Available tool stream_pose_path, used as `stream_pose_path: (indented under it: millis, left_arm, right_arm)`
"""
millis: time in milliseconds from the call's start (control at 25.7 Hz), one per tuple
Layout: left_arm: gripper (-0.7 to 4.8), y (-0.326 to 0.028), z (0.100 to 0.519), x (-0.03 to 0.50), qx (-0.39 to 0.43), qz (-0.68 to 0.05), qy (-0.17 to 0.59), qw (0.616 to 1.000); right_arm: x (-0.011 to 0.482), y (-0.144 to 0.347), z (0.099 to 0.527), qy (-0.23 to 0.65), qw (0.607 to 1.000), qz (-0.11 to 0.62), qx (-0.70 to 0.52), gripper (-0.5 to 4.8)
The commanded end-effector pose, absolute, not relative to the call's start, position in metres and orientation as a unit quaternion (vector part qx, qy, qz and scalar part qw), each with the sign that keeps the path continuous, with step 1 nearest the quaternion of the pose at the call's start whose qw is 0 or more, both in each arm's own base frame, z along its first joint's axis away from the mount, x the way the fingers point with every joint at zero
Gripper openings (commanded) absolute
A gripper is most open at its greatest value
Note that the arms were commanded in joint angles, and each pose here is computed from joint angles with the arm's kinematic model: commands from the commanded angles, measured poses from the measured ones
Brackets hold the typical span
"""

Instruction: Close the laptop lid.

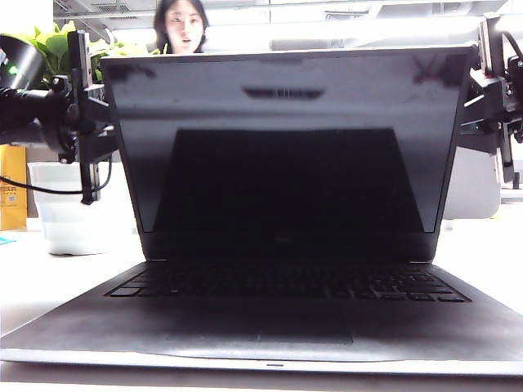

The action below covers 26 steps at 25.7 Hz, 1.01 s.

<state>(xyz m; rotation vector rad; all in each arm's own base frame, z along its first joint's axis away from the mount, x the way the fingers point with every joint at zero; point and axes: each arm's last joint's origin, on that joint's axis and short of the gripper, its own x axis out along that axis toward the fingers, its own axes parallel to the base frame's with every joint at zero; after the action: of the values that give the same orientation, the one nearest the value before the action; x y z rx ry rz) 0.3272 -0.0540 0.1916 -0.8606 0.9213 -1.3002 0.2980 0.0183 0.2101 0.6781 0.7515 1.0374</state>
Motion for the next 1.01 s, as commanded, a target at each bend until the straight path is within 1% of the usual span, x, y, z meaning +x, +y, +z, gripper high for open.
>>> stream_pose_path:
  millis: [39, 272, 350, 428, 506, 661, 856, 1011]
  left_arm:
    - [-0.05, -0.056, 0.177, 0.316, -0.379, -0.556, 0.430, 0.602]
    - [-0.05, -0.054, 0.163, 0.298, -0.369, -0.535, 0.464, 0.602]
    - [-0.05, -0.054, 0.159, 0.290, -0.362, -0.529, 0.477, 0.602]
    - [-0.05, -0.052, 0.153, 0.285, -0.335, -0.492, 0.508, 0.622]
    - [-0.05, -0.051, 0.151, 0.282, -0.312, -0.474, 0.525, 0.635]
    - [-0.05, -0.051, 0.148, 0.281, -0.293, -0.452, 0.539, 0.648]
    - [-0.05, -0.049, 0.139, 0.277, -0.237, -0.385, 0.579, 0.679]
    - [-0.05, -0.050, 0.141, 0.280, -0.243, -0.390, 0.568, 0.683]
  right_arm:
    - [0.293, 0.020, 0.207, 0.363, 0.736, 0.477, 0.316, -0.02]
    - [0.281, 0.036, 0.196, 0.419, 0.716, 0.471, 0.302, -0.02]
    - [0.275, 0.043, 0.189, 0.457, 0.714, 0.444, 0.291, -0.02]
    - [0.269, 0.047, 0.184, 0.479, 0.707, 0.438, 0.281, -0.02]
    - [0.264, 0.047, 0.177, 0.492, 0.703, 0.429, 0.280, -0.02]
    - [0.251, 0.045, 0.157, 0.523, 0.702, 0.397, 0.278, -0.02]
    - [0.242, 0.044, 0.146, 0.540, 0.704, 0.376, 0.267, -0.01]
    - [0.246, 0.044, 0.148, 0.527, 0.709, 0.383, 0.271, -0.02]
